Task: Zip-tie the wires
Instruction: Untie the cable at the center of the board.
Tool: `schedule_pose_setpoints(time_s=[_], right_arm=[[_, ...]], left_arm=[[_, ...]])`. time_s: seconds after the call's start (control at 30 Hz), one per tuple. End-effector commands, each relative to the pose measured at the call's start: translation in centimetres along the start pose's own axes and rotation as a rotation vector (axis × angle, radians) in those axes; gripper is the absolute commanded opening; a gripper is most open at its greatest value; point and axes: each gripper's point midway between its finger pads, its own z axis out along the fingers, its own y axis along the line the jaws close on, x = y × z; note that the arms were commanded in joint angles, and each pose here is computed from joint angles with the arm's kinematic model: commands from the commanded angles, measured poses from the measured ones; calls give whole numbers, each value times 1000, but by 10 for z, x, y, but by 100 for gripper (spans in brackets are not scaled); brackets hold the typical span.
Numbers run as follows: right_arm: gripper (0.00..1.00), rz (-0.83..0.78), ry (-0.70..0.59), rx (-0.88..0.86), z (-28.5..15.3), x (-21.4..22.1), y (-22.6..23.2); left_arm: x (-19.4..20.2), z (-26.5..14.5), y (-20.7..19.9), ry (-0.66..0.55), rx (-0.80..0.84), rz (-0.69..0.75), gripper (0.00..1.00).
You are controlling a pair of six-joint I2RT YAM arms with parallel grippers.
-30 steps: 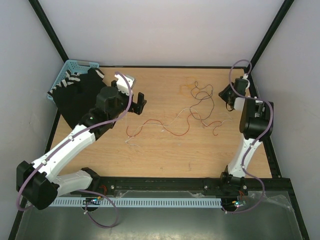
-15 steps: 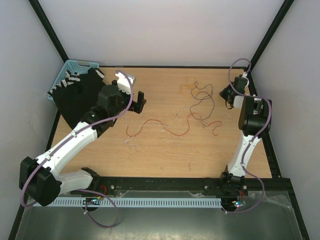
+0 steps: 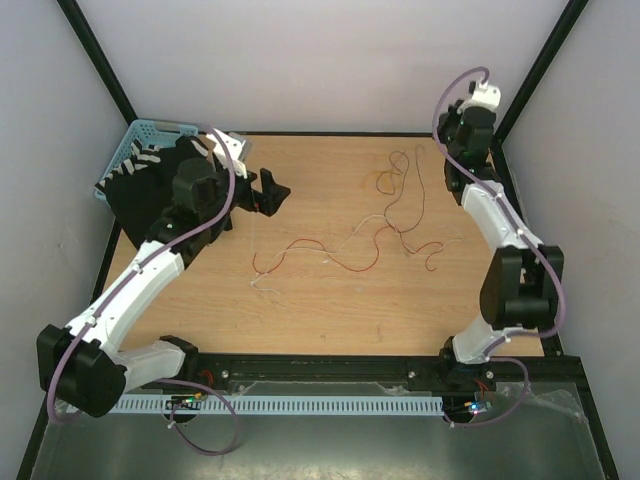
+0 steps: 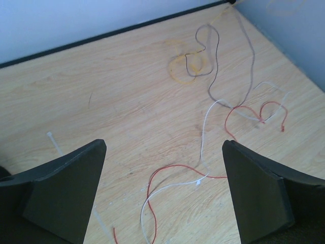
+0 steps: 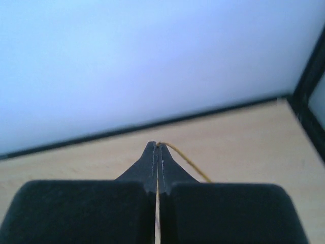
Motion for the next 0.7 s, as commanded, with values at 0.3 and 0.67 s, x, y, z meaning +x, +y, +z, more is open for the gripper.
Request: schedule_pose_setpoints(time_s=[0.3,0.67], right_arm=[[0,-183,-250,18,-40,-135,35],[0,-94,-263,-43,-95,-108,42]], left_arm=[[-63,-23,-21,-155,132,-13,99],[-61,-21,-25,-142,159,-44,99]])
